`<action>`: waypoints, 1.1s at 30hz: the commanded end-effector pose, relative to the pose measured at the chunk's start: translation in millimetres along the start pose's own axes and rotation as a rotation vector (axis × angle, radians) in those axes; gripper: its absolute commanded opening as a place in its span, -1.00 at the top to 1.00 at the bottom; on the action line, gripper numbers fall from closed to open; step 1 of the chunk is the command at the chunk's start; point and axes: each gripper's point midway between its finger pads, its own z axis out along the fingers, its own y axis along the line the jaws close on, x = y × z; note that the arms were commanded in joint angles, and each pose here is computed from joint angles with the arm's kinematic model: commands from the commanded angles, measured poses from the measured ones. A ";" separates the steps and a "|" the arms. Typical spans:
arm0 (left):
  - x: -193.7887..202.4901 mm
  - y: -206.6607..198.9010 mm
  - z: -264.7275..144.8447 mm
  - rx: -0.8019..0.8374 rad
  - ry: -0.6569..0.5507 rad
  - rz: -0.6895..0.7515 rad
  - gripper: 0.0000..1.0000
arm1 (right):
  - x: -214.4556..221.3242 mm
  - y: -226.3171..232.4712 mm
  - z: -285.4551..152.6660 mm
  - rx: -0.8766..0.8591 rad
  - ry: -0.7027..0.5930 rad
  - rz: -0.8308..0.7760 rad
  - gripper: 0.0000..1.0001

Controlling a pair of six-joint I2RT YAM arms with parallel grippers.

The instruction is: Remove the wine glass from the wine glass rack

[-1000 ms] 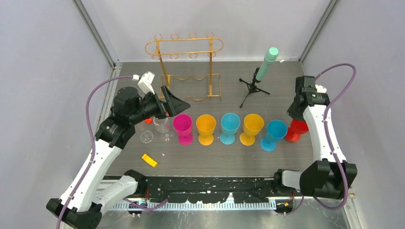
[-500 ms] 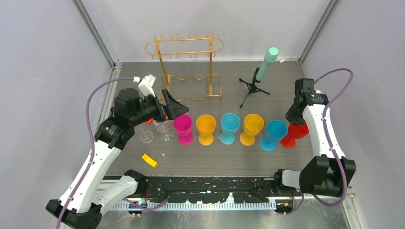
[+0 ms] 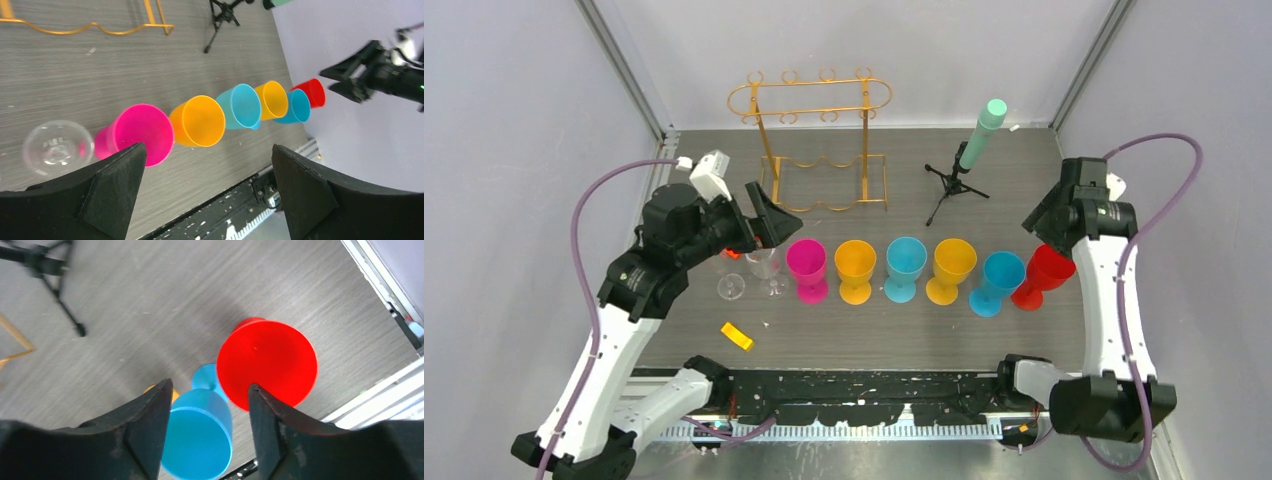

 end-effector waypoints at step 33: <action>-20.0 77.7 -220.4 -0.476 -0.608 0.113 -0.99 | 31.3 -156.1 -267.2 -0.462 -1.062 0.601 -0.84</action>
